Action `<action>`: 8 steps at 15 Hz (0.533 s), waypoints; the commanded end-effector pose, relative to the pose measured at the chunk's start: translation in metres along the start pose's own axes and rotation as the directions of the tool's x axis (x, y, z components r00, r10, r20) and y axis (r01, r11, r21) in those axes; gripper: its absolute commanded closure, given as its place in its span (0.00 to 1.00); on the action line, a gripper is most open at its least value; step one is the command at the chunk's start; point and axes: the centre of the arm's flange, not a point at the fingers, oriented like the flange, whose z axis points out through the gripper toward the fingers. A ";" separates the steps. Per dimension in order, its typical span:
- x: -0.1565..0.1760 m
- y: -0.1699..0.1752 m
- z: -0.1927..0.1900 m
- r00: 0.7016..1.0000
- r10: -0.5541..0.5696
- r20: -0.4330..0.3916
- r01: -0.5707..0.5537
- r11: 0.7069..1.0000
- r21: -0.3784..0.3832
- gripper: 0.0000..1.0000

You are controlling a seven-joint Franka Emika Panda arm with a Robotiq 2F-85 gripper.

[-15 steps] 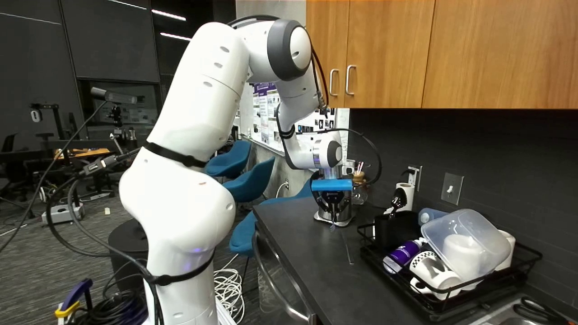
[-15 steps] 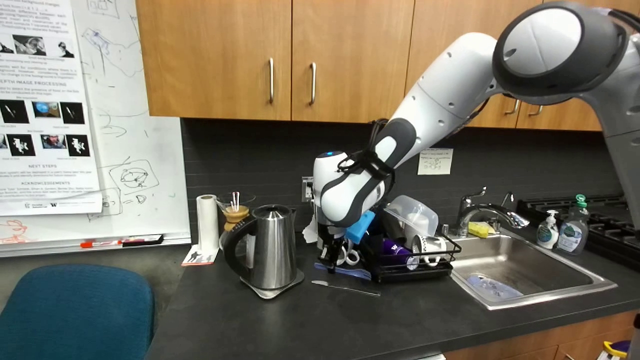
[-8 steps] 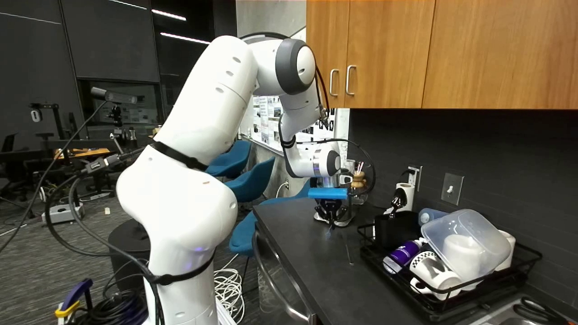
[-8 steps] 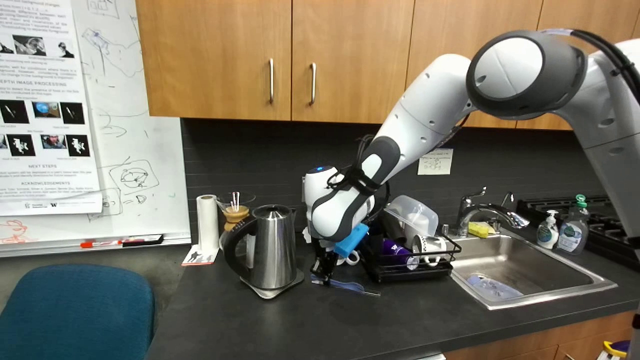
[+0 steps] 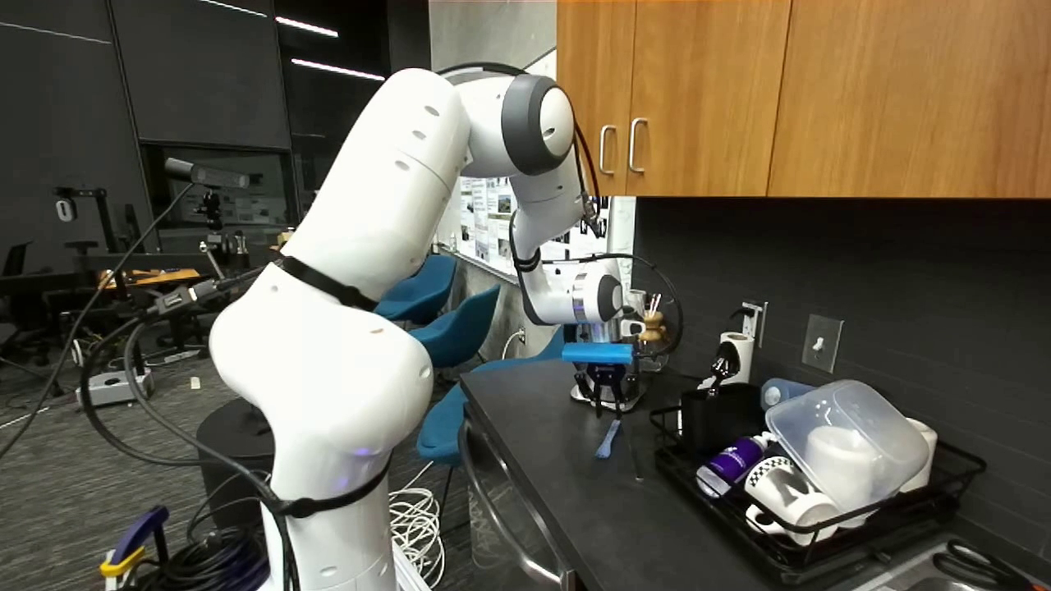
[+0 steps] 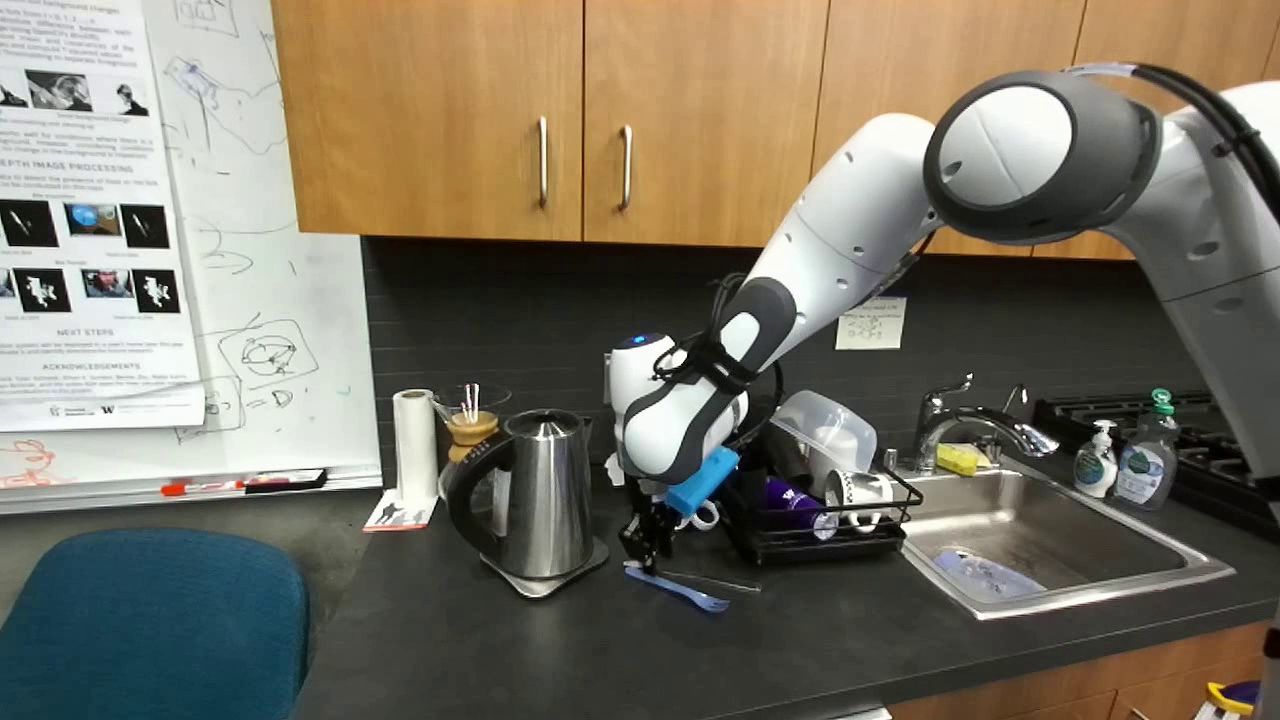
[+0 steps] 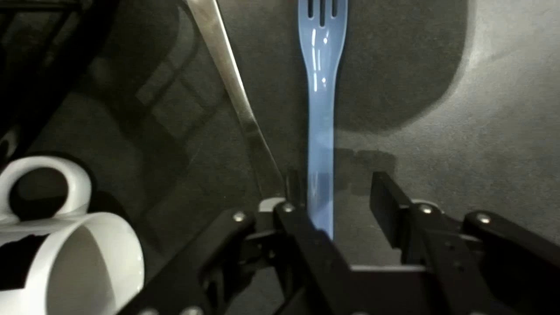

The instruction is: Move the blue fork from the drying rack to the counter next to the knife

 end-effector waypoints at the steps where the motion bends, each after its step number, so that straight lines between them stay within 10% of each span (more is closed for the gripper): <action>1: -0.003 0.011 -0.005 0.999 0.034 0.014 -0.034 0.999 -0.034 0.25; 5: -0.021 0.029 -0.023 0.994 0.113 -0.013 -0.113 0.993 -0.046 0.00; 8: -0.036 0.042 -0.046 0.983 0.179 -0.043 -0.181 0.981 -0.065 0.00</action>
